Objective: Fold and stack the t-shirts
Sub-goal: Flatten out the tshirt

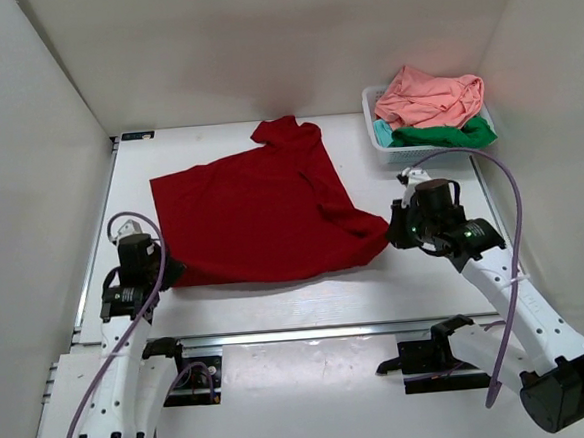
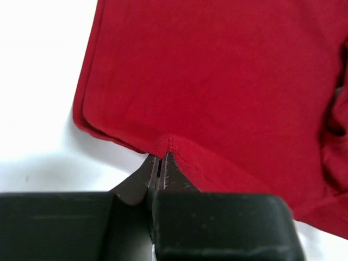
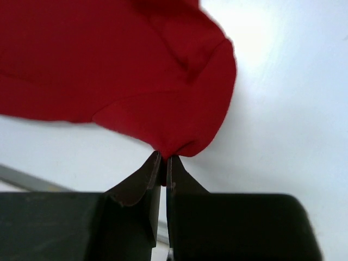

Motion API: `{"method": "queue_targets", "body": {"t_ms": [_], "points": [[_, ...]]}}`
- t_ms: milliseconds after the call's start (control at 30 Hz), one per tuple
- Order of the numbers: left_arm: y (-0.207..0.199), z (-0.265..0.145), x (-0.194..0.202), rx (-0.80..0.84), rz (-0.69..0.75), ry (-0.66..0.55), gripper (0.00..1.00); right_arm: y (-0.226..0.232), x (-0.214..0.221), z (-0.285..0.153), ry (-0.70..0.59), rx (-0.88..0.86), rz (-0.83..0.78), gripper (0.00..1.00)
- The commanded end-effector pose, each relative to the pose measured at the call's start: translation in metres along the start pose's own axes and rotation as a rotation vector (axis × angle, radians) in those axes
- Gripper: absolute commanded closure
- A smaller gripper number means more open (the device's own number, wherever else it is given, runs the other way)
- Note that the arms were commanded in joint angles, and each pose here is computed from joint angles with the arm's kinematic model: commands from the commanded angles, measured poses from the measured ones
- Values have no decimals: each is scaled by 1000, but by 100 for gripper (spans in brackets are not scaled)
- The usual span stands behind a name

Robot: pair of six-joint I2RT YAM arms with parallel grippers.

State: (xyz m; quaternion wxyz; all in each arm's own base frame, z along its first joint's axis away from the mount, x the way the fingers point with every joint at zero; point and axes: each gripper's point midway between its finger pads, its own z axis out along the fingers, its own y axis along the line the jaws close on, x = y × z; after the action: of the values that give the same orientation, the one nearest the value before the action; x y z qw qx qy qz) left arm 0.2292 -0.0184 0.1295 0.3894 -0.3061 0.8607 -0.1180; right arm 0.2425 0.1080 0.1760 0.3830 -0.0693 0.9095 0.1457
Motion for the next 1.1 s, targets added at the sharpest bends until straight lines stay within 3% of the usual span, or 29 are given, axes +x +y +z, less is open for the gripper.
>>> {"method": "queue_targets", "body": {"t_ms": [0, 133, 300, 400, 467, 533, 567, 600, 700, 967, 1067], "points": [[11, -7, 22, -43, -26, 52, 97, 8, 33, 2, 129, -50, 39, 100], [17, -8, 34, -47, -23, 74, 97, 4, 54, 3, 239, -41, 108, 100], [6, -3, 15, -36, -25, 44, 98, 34, 65, 3, 399, -230, 100, 100], [-12, 4, -34, -57, -7, 17, 99, 48, 5, 16, 307, -247, -5, 100], [-61, -17, -107, 17, 17, -102, 100, 64, -93, -2, 53, -229, -97, 100], [-94, -30, -155, 39, 62, -177, 100, 71, -180, -37, -230, -209, -137, 99], [-115, -57, -189, 78, 59, -273, 100, 72, -210, -60, -336, -199, -150, 100], [-121, -60, -200, 83, 75, -281, 100, 67, -238, -79, -441, -168, -166, 99], [-156, -107, -250, 164, 82, -404, 100, 55, -277, -133, -647, -64, -208, 100], [-187, -226, -279, 347, 93, -696, 100, 44, -297, -294, -1064, 4, -290, 100], [-191, -263, -289, 375, 89, -770, 100, 54, -296, -338, -1156, 8, -306, 100]]}}
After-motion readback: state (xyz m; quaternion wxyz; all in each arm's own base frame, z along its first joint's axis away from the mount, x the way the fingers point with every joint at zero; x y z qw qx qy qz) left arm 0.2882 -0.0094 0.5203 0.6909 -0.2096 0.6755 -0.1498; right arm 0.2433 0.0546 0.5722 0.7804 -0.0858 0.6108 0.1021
